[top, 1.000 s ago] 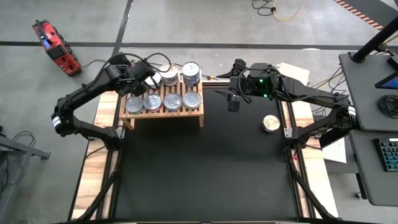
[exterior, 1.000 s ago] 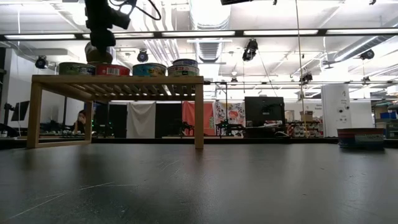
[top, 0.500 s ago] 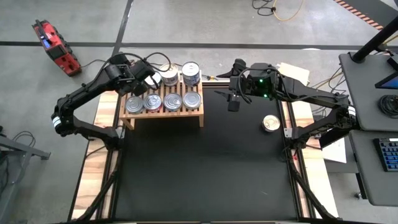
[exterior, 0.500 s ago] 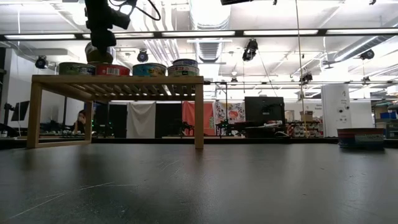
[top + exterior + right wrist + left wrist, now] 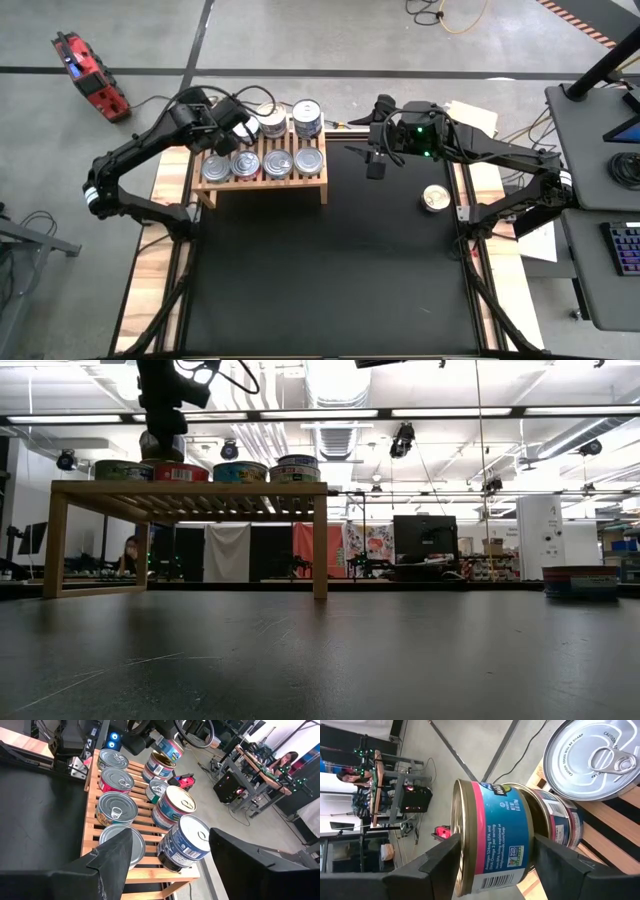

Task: Stack canned seafood by type on shelf
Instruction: Stack the blue pink tuna can on top of the other blue pink tuna can on the shelf

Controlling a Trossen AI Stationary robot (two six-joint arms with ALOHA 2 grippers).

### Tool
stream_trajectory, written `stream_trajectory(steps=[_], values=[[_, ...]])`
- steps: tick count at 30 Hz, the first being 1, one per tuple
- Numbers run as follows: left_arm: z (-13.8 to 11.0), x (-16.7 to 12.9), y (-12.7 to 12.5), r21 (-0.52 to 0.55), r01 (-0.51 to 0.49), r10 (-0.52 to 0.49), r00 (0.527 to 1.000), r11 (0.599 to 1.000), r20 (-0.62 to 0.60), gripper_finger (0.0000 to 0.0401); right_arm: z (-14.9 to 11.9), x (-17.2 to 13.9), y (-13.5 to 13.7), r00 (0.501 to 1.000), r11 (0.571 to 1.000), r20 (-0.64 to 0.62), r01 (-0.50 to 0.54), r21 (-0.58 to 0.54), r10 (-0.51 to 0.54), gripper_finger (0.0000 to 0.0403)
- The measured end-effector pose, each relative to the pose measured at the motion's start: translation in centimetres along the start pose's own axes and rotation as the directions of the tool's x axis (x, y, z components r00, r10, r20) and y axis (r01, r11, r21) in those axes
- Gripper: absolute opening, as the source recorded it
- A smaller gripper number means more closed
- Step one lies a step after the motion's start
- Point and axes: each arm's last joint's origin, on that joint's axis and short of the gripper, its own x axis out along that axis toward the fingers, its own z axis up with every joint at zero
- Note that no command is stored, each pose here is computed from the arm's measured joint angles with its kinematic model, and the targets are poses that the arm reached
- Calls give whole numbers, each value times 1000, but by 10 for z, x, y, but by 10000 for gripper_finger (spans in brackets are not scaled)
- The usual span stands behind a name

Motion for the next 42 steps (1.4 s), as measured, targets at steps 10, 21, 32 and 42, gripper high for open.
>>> stream_trajectory(steps=[10,21,32,42], values=[[0,0,0,0,-3,3,1000,1000,-2,220,0,0,0,1000,1000,0,0,-2,0,268],[0,0,0,-6,-4,4,1000,1000,-2,220,0,0,0,1000,1000,0,1,-2,-1,253],[0,0,0,-6,-5,5,1000,1000,-2,220,0,0,0,1000,1000,0,2,-2,-2,265],[-1,0,0,-6,-12,12,1000,1000,-3,240,0,0,0,1000,1000,0,2,-1,-2,251]])
